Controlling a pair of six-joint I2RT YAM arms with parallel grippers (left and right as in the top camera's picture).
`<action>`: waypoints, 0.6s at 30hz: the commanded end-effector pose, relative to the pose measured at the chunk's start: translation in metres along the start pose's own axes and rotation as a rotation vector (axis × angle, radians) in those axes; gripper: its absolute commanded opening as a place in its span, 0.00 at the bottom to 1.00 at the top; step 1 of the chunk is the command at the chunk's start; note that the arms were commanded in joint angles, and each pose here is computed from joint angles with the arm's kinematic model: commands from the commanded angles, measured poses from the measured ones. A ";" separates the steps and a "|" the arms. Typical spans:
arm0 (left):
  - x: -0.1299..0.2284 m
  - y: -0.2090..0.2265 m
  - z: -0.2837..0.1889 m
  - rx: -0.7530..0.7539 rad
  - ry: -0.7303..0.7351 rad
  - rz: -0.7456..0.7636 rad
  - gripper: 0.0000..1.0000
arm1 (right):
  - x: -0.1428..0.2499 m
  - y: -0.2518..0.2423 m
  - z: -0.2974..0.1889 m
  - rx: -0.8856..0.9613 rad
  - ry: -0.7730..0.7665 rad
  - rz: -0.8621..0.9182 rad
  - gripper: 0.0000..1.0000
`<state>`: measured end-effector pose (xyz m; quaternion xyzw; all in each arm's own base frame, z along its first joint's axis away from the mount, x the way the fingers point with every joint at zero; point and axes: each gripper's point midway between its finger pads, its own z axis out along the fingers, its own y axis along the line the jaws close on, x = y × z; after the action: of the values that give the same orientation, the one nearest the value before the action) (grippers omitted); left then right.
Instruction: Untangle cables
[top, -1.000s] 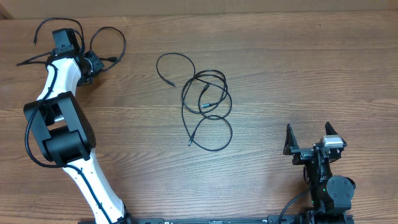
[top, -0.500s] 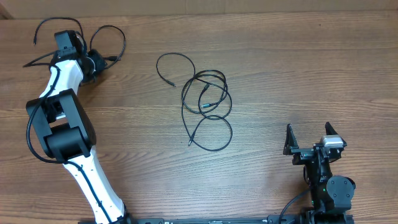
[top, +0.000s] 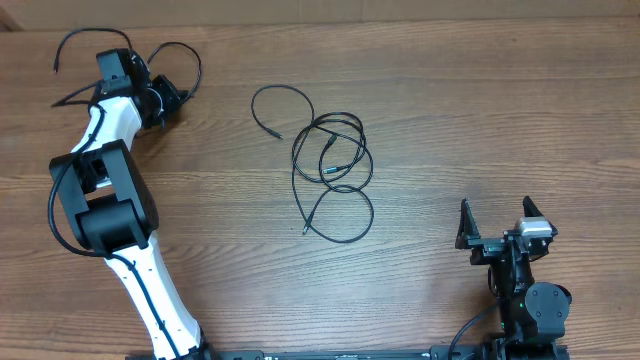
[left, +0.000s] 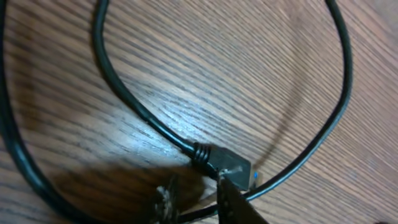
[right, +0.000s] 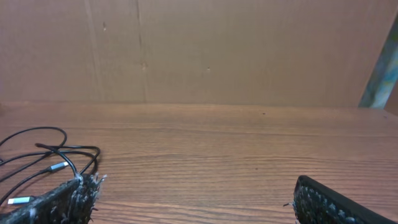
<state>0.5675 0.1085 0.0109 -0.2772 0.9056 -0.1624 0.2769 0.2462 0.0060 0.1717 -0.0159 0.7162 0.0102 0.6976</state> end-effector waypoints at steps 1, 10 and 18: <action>-0.015 0.001 -0.018 0.006 -0.027 0.005 0.28 | 0.002 0.001 0.000 -0.003 -0.003 0.003 1.00; -0.057 -0.005 -0.110 -0.040 -0.141 -0.002 0.21 | 0.002 0.001 0.000 -0.003 -0.003 0.003 1.00; 0.001 0.063 -0.085 -0.304 0.061 -0.009 0.04 | 0.002 0.001 0.000 -0.003 -0.002 0.003 1.00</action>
<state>0.5035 0.1664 0.0877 -0.3296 0.9089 -0.0699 0.2457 0.2462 0.0060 0.1717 -0.0159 0.7162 0.0102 0.6976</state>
